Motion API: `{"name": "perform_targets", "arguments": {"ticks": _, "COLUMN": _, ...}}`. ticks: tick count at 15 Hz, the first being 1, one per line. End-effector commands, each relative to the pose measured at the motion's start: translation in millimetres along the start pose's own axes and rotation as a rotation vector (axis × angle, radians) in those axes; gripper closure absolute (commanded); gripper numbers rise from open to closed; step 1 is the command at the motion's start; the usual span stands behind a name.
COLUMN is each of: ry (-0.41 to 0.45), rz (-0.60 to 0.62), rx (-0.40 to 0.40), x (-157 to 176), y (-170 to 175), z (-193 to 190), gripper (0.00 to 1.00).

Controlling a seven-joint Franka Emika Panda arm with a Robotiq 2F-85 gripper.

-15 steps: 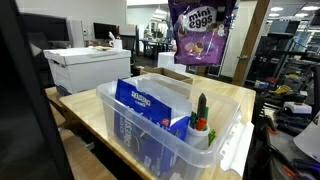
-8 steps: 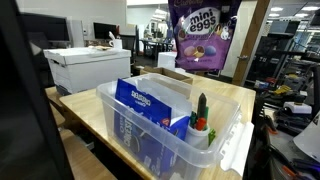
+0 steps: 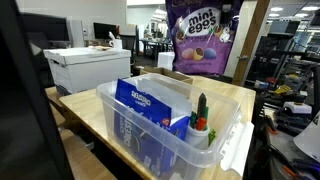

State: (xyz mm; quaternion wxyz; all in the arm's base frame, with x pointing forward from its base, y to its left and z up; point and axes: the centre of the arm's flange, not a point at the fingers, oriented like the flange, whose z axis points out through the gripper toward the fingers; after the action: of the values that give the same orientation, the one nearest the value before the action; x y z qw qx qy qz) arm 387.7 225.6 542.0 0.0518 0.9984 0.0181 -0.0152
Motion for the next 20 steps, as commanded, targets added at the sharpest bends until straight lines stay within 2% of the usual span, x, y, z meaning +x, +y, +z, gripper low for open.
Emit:
{"name": "perform_targets", "arguments": {"ticks": 1, "ry": 0.025, "rz": -0.021, "rx": 0.058, "x": -4, "y": -6, "z": 6, "gripper": 0.98}}
{"name": "perform_targets", "arguments": {"ticks": 20, "ry": 0.181, "rz": 0.027, "rx": 0.087, "x": 24, "y": -24, "z": 64, "gripper": 0.98}}
